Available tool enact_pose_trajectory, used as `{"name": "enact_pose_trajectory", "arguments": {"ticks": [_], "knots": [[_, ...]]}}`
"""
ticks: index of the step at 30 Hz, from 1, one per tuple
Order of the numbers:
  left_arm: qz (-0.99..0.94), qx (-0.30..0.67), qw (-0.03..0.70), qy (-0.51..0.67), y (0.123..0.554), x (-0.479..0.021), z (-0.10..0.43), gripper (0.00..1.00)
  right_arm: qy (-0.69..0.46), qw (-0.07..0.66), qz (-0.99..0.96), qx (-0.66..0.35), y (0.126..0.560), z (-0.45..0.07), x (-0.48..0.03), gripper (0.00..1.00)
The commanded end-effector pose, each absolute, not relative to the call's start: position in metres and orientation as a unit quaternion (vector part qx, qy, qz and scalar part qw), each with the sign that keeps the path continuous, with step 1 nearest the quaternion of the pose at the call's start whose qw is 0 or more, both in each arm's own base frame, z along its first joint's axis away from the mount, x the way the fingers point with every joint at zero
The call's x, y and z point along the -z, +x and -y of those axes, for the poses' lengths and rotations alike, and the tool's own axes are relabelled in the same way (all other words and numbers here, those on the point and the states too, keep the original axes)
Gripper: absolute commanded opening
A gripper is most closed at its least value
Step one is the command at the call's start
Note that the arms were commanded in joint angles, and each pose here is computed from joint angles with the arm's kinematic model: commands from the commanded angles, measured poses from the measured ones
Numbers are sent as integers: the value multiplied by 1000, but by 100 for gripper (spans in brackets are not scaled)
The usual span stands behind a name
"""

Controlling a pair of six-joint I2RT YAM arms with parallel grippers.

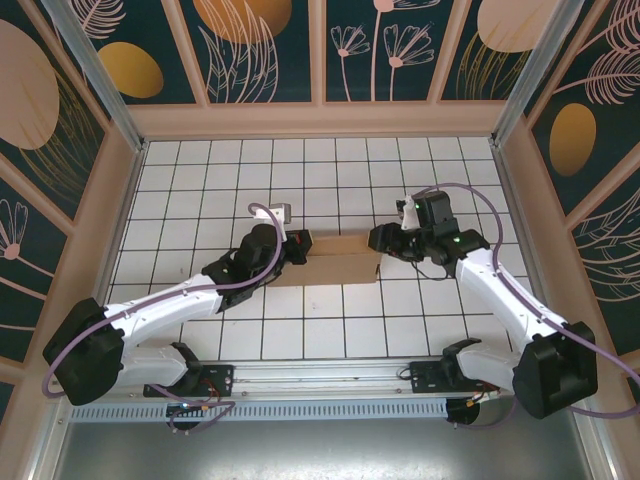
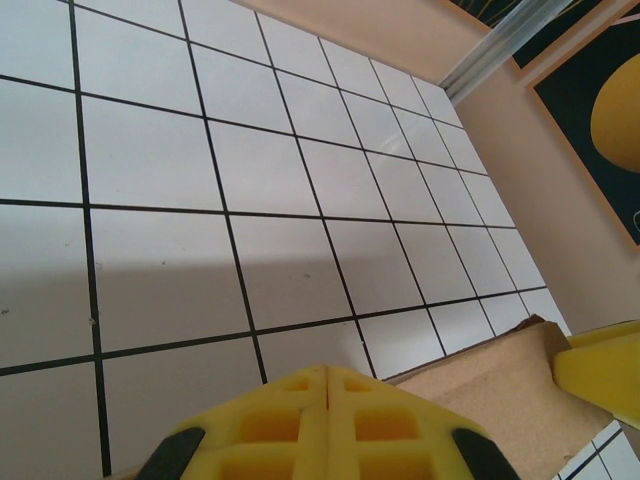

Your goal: Fold the paper box

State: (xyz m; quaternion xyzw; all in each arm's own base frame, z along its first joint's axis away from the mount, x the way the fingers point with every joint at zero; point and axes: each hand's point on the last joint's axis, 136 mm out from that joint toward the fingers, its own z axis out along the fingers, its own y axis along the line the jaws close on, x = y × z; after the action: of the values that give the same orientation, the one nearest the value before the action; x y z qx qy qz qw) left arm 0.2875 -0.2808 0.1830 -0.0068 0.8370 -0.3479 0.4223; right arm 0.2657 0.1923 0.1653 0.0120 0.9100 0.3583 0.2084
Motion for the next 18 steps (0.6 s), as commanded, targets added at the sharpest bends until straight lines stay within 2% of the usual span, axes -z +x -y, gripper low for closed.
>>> {"name": "enact_pose_trajectory", "arguments": {"ticks": [1,5,9,11,14,18], "knots": [[-877,322,355,23,266,-132,282,0,-7,154,-890,-430,242,-217,-166,38],[-879,324,350,23,265,-128,282,0,5,173,-903,-393,246,-200,-166,37],[-879,323,349,19,264,-129,281,0,-9,293,-924,-248,271,-162,-204,47],[-879,324,348,18,264,-130,281,0,-33,340,-917,-204,276,-156,-226,49],[-879,326,348,17,264,-132,282,0,-71,377,-908,-168,279,-163,-245,47],[-880,326,344,12,265,-133,282,0,-131,381,-900,-167,271,-199,-243,44]]}}
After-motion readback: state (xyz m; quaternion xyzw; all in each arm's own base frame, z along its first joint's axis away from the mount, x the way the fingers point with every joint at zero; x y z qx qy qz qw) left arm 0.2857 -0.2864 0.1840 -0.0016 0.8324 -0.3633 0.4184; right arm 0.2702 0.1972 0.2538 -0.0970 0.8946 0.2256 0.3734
